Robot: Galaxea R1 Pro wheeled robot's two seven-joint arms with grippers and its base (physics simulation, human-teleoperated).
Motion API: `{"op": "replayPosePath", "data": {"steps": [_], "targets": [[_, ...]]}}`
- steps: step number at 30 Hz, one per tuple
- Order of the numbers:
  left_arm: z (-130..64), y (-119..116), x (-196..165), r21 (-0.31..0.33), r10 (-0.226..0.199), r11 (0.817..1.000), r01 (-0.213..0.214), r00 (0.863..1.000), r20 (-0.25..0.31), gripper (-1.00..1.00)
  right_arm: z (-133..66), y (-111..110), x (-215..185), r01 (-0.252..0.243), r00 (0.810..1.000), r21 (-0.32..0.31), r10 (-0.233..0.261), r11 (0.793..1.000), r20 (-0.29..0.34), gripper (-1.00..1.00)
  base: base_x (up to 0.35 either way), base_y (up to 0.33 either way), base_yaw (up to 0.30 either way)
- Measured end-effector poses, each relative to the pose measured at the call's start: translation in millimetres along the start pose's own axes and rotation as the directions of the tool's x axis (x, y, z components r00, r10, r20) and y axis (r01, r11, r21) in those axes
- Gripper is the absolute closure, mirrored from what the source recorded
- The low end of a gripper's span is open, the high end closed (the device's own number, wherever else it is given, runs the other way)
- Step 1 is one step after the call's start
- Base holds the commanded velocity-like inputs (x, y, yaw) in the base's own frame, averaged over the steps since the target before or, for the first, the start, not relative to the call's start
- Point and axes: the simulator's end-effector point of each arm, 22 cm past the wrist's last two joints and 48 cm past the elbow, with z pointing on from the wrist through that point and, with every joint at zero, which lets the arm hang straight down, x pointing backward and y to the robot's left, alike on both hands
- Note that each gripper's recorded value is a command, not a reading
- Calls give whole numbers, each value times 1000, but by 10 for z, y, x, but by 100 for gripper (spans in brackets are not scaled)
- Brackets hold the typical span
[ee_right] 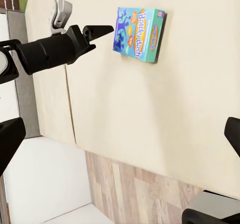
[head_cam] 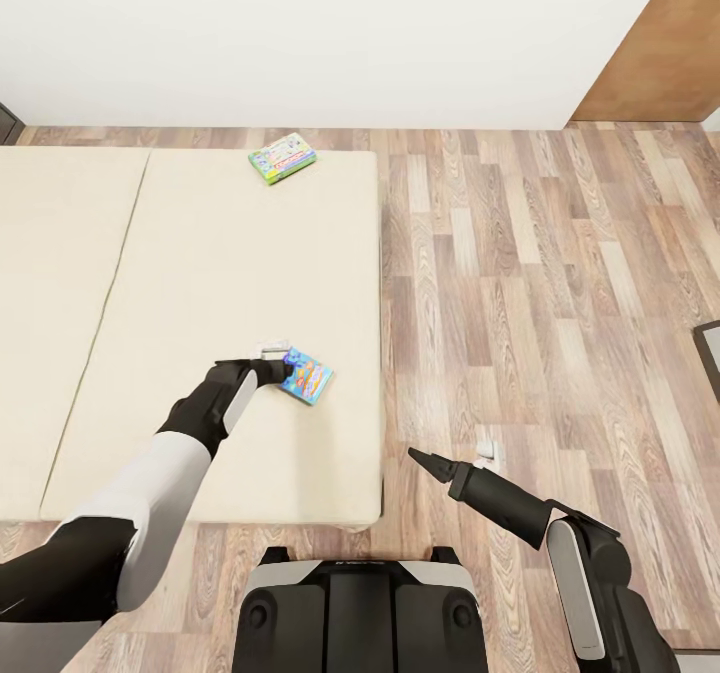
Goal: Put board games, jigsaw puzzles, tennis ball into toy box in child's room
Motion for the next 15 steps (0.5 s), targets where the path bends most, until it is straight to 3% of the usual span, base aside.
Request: {"op": "replayPosePath", "data": {"steps": [15], "targets": [[25, -90, -137, 16, -4, 1000, 4, 1000, 13, -100, 13, -50, 33, -9, 1000, 5, 9, 1000, -6, -100, 0, 0, 0]]}}
